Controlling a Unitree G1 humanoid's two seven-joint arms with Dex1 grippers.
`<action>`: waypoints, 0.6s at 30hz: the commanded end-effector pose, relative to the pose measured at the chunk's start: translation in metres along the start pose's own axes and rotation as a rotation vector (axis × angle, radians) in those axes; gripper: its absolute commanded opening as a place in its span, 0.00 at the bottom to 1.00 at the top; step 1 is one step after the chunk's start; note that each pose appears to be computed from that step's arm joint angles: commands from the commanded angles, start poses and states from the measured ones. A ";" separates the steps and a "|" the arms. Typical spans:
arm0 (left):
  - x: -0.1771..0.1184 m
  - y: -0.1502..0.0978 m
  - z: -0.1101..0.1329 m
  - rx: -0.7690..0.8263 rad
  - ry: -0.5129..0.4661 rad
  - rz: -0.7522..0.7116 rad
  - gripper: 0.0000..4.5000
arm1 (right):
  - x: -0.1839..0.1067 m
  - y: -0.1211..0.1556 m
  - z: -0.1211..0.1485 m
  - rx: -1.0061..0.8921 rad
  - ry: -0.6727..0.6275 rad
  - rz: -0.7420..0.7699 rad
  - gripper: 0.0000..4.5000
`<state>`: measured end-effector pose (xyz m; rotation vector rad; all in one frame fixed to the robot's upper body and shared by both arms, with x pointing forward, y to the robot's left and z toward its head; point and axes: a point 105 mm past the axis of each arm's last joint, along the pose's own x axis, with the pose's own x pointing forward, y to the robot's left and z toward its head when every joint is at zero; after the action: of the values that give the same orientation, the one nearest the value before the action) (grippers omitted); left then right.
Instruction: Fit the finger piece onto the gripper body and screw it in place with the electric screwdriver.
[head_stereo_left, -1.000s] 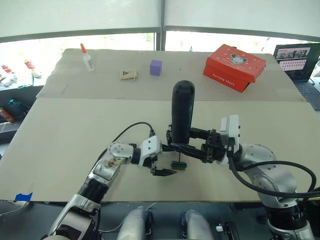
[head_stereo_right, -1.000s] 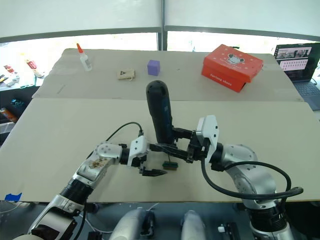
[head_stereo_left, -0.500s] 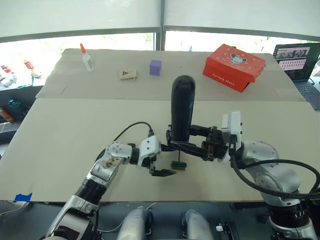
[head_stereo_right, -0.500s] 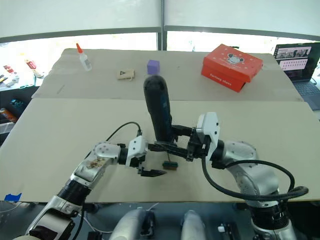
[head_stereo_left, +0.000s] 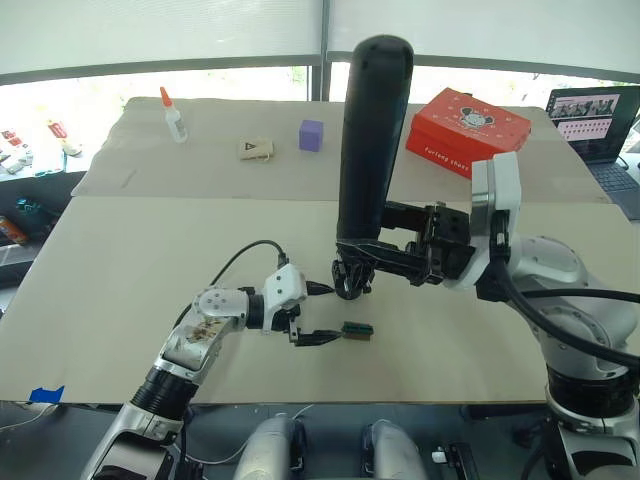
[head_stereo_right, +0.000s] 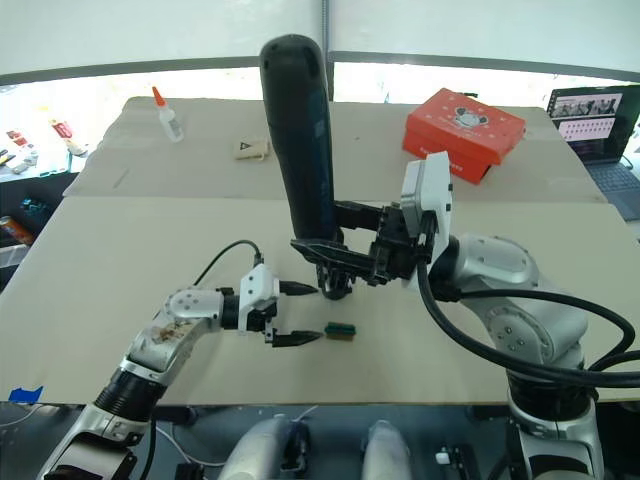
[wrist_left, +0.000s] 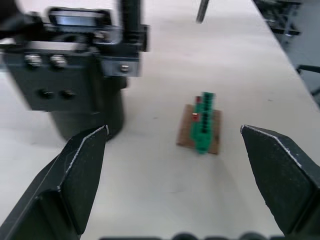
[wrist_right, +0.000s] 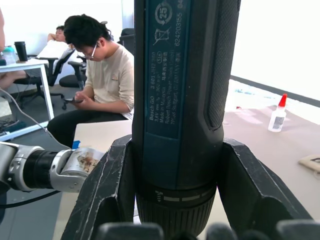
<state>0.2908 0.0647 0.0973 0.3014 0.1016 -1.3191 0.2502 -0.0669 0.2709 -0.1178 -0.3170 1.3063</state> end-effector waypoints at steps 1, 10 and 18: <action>0.000 0.003 0.004 0.012 -0.009 0.085 1.00 | 0.000 0.001 0.020 -0.044 -0.052 0.027 0.43; 0.022 0.021 0.007 -0.004 -0.035 0.205 1.00 | 0.000 -0.001 0.029 -0.028 -0.063 0.056 0.43; 0.031 0.031 0.010 -0.001 -0.037 0.241 1.00 | -0.001 -0.005 0.031 -0.023 -0.056 0.058 0.43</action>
<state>0.3262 0.0431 0.0953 0.2550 0.0805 -1.0821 0.2533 -0.0674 0.2846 -0.0968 -0.3013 1.3518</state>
